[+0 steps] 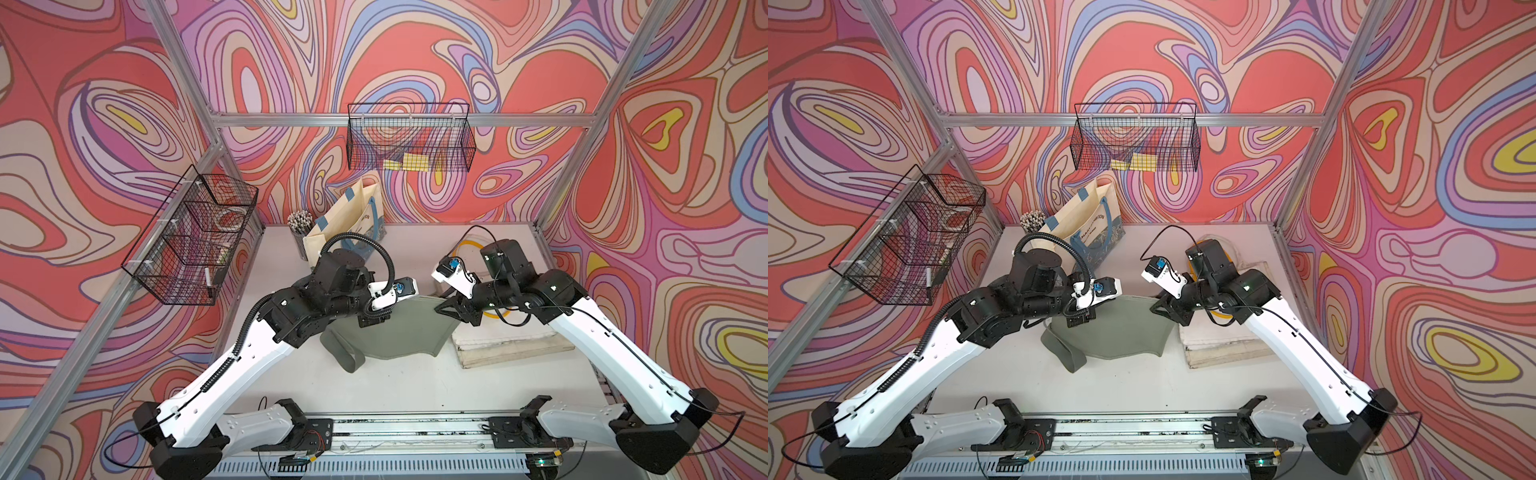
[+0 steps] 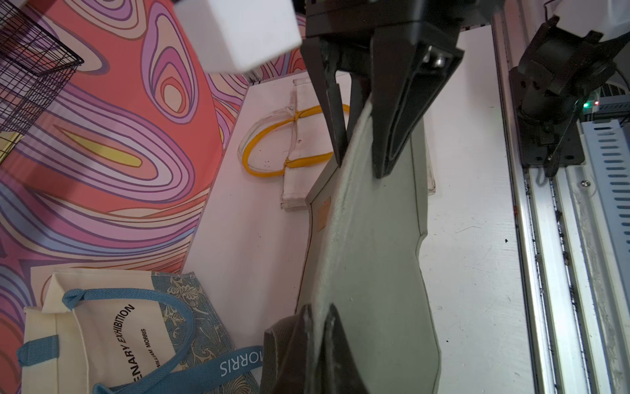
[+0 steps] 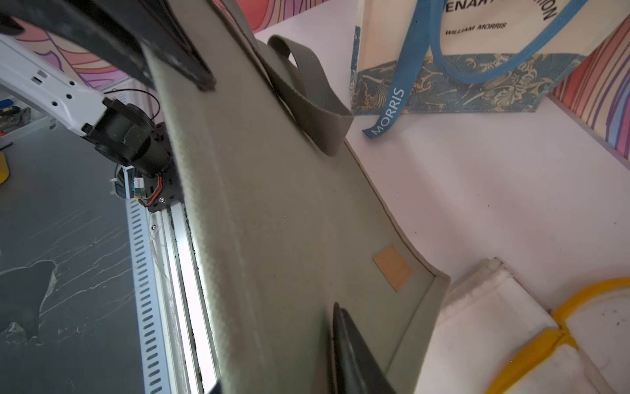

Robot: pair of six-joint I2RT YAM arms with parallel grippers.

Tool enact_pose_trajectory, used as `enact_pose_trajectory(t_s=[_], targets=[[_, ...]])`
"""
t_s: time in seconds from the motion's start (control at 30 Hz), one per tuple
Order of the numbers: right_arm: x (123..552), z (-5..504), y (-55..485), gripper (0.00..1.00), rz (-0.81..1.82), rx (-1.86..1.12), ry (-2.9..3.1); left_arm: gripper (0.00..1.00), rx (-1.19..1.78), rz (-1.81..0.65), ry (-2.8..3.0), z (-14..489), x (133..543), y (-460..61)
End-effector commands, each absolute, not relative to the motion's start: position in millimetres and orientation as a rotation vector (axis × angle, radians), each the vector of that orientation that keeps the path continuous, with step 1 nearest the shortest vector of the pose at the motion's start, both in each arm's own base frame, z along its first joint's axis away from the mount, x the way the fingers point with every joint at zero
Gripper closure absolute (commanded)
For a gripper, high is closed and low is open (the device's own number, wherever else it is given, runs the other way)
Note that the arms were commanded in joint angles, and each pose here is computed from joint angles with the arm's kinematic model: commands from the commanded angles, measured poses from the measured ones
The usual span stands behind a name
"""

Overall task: Put away the canvas bag
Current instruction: Press the canvas bag.

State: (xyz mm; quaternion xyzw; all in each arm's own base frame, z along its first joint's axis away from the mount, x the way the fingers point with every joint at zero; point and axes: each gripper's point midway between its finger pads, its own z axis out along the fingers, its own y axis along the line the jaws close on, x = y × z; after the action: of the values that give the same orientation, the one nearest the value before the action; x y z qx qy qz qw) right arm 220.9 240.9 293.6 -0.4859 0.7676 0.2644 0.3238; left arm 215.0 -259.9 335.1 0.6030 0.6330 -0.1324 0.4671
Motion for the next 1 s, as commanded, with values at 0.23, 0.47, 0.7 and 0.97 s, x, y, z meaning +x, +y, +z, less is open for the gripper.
enact_pose_trajectory(t_s=[0.23,0.47,0.7,0.97], targets=[[221.7,304.6,236.7,1.0,0.685,-1.258,2.033,0.94,1.435,-0.384,1.515,353.5,211.3,-259.0],[224.2,313.0,235.4,1.0,0.66,-1.278,2.059,0.51,1.494,-0.433,1.508,352.7,210.1,-286.9],[226.3,317.7,237.0,1.0,0.664,-1.279,2.056,0.45,1.51,-0.432,1.546,341.7,224.5,-311.3],[228.1,318.0,238.7,1.0,0.668,-1.271,2.048,0.73,1.476,-0.444,1.582,333.4,236.5,-322.9]])
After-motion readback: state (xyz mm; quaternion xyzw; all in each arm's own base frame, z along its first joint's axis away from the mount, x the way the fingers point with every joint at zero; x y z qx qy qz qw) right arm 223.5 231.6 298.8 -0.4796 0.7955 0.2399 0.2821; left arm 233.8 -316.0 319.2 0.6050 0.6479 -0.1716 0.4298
